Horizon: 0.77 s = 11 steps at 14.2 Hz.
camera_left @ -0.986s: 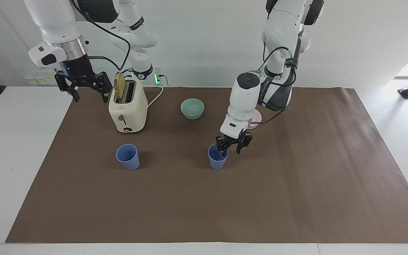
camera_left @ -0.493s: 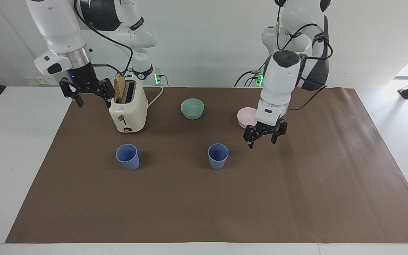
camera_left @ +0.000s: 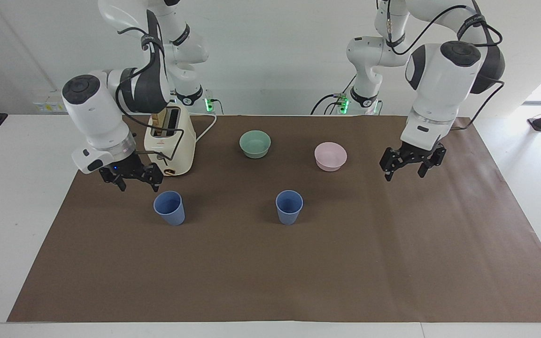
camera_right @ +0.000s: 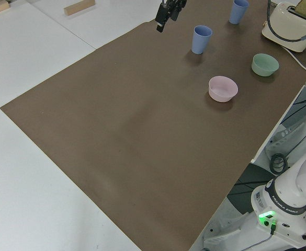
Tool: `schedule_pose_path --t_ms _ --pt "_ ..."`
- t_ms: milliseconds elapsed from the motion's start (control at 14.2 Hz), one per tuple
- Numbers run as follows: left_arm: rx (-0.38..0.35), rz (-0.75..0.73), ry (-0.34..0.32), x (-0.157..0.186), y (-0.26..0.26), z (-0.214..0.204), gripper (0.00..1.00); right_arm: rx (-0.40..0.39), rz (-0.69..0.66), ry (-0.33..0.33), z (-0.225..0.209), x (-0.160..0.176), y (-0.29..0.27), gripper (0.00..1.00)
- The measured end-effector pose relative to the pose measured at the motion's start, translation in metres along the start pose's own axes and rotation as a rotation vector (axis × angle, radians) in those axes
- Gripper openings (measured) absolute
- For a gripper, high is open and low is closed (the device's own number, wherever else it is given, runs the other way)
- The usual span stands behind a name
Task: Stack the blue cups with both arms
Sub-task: 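Release the cup and retract the left gripper while the right gripper reaches the other cup, then grasp the second blue cup with the right gripper and carry it toward the first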
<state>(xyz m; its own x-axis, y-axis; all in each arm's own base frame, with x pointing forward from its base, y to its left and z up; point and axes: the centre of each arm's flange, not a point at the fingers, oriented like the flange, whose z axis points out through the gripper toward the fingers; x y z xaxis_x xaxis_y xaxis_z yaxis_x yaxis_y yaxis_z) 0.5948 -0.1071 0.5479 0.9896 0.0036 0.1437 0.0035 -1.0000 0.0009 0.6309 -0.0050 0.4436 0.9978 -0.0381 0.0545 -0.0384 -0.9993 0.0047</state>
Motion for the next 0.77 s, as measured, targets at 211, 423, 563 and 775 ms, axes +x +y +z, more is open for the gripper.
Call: schedule_pose_path --t_ms 211,423,563,775 --pt "-0.004 0.050 -0.025 -0.007 -0.050 -0.021 1.00 0.003 -0.008 -0.007 0.023 0.005 -0.005 1.00" --pt "-0.011 0.077 -0.031 -0.019 -0.065 -0.050 1.00 0.004 -0.019 -0.016 0.038 0.006 -0.013 1.00" --pt "-0.010 0.088 -0.044 -0.029 -0.067 -0.078 1.00 0.005 -0.020 -0.027 0.048 0.005 -0.013 1.00" --pt "-0.008 0.118 -0.084 -0.046 -0.067 -0.109 1.00 0.005 -0.021 -0.054 0.065 0.003 -0.013 1.00"
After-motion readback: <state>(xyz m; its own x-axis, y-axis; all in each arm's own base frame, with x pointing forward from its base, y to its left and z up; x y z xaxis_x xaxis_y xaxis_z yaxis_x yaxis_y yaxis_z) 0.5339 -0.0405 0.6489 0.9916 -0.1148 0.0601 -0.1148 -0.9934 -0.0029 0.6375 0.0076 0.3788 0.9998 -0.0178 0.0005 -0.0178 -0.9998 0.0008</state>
